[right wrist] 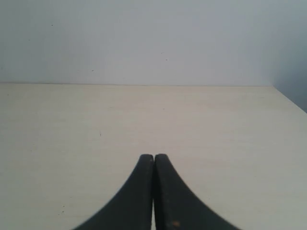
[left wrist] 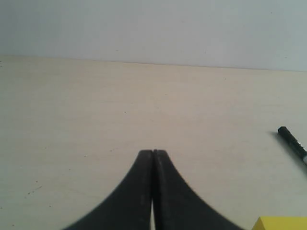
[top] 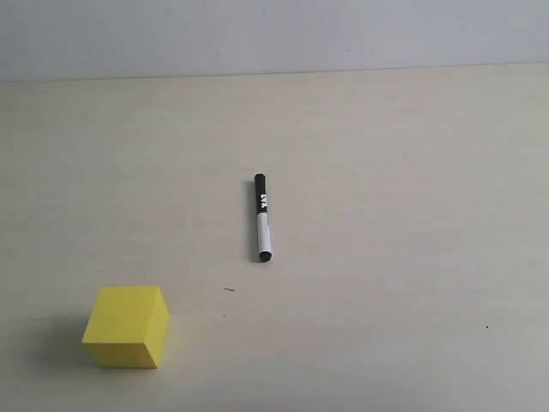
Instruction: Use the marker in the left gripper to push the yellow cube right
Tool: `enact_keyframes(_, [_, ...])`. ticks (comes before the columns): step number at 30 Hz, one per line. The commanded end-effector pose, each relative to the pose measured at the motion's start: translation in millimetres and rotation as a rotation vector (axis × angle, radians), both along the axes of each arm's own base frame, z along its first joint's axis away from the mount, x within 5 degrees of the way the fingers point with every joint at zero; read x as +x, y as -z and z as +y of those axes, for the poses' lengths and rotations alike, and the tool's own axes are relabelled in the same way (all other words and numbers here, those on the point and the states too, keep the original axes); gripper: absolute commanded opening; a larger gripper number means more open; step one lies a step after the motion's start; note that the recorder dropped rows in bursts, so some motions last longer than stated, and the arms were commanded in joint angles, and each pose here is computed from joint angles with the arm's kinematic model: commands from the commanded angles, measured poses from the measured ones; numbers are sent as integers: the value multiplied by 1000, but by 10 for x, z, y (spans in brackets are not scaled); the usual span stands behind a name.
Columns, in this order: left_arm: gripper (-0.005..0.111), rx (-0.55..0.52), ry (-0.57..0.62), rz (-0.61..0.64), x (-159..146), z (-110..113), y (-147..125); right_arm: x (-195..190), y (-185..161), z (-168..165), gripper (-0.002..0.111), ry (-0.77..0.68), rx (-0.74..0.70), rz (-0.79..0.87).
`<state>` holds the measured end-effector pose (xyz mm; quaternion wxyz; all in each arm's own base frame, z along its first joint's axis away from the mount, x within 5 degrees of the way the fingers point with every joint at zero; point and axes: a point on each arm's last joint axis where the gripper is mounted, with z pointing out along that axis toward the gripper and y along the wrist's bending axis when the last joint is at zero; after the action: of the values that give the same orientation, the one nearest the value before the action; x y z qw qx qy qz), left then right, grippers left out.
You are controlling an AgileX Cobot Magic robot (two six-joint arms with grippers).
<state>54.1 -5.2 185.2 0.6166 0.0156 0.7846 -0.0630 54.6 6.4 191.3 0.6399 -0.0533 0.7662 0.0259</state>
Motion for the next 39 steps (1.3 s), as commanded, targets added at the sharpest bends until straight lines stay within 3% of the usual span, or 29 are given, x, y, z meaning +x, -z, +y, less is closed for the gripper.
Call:
enact_keyframes(1, [0, -10, 0, -30, 3, -3, -17, -1, 7, -3, 0, 5, -7, -6])
enact_keyframes(4, [0, -56, 8, -113, 14, -17, -96, -1, 7, -3, 0, 5, -7, -6])
enact_keyframes(9, [0, -440, -12, -176, 17, -35, -205, -1, 7, -3, 0, 5, -7, -6])
enact_keyframes(11, [0, -545, -8, -214, 15, -37, -256, -1, 7, -3, 0, 5, -7, -6])
enact_keyframes(14, [0, -654, 61, -427, -23, -37, -468, -1, 7, -3, 0, 5, -7, -6])
enact_keyframes(17, [0, -696, 128, -640, -123, -21, -795, -1, 7, -3, 0, 5, -7, -6])
enact_keyframes(21, [0, -638, 110, -626, -76, -26, -1346, -1, 7, -3, 0, 5, -7, -6])
enact_keyframes(24, [0, -566, 73, -527, 141, -59, -1767, -1, 7, -3, 0, 5, -7, -6])
enact_keyframes(26, [0, -508, 40, -405, 426, -104, -1960, -1, 7, -3, 0, 5, -7, -6])
enact_keyframes(28, [0, -426, -5, -205, 771, -157, -2056, -1, 7, -3, 0, 5, -7, -6])
enact_keyframes(32, [0, -192, -51, 297, 1415, -269, -1938, -1, 7, -3, 0, 5, -7, -6])
enact_keyframes(34, [0, -83, 23, 550, 1658, -403, -1837, -1, 7, -3, 0, 5, -7, -6])
enact_keyframes(39, [0, 121, 234, 1008, 1981, -909, -1538, -1, 7, -3, 0, 5, -7, -6])
